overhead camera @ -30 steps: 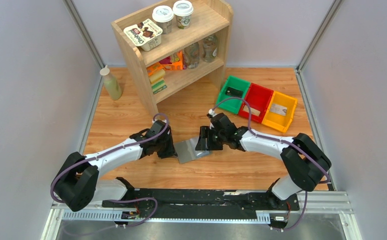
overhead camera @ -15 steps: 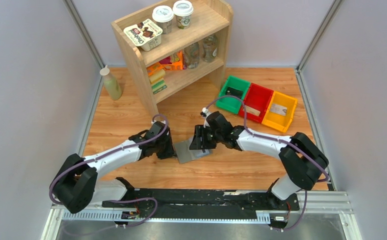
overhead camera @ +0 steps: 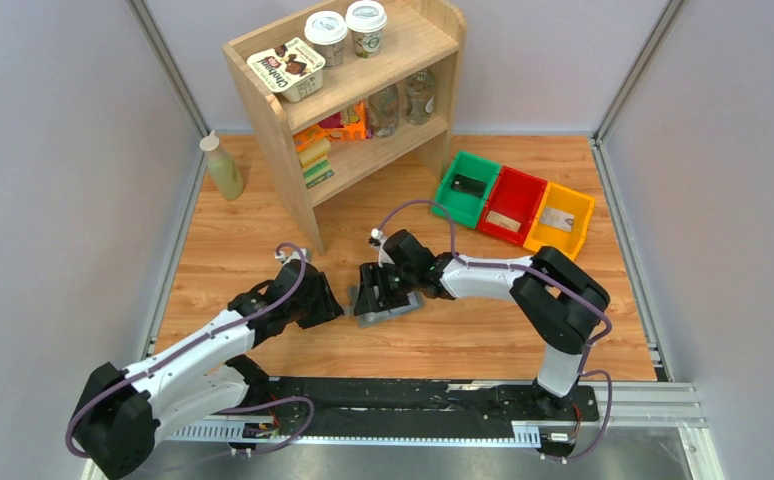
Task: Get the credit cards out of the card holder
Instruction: Open the card holder at the center of the board.
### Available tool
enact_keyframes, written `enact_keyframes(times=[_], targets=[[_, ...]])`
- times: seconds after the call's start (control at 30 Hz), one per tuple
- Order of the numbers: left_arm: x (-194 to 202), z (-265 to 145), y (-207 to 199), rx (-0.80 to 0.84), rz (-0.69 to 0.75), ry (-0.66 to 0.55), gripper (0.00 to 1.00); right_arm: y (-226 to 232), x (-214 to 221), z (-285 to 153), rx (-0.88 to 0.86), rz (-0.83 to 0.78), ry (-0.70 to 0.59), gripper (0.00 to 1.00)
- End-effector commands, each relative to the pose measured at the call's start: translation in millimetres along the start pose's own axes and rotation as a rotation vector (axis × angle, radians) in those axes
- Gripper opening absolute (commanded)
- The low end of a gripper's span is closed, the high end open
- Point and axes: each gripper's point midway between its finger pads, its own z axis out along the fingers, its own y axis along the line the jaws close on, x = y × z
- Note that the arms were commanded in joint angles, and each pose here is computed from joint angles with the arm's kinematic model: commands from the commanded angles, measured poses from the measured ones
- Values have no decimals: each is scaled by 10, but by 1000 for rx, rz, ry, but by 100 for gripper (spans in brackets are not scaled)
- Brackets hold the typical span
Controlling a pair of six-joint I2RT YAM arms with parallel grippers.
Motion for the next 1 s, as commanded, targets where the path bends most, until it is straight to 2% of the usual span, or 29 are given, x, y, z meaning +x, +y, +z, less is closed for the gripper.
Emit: enact_keyframes(times=[0.0, 0.07, 0.47, 0.6, 0.83, 0.97], targets=[[-74, -120, 56, 0, -31, -65, 53, 63, -40, 105, -22, -30, 14, 67], [-82, -176, 42, 19, -23, -75, 60, 38, -22, 118, -14, -25, 21, 68], [-397, -608, -408, 167, 24, -149, 61, 322, -286, -174, -29, -105, -51, 69], [-508, -687, -628, 225, 17, -159, 61, 382, -410, -420, -15, -147, -119, 69], [-642, -722, -1143, 311, -12, -75, 59, 160, -515, -952, 69, -166, -235, 69], [-618, -667, -1525, 320, 41, -31, 58, -147, -502, -1271, 200, -112, -337, 66]])
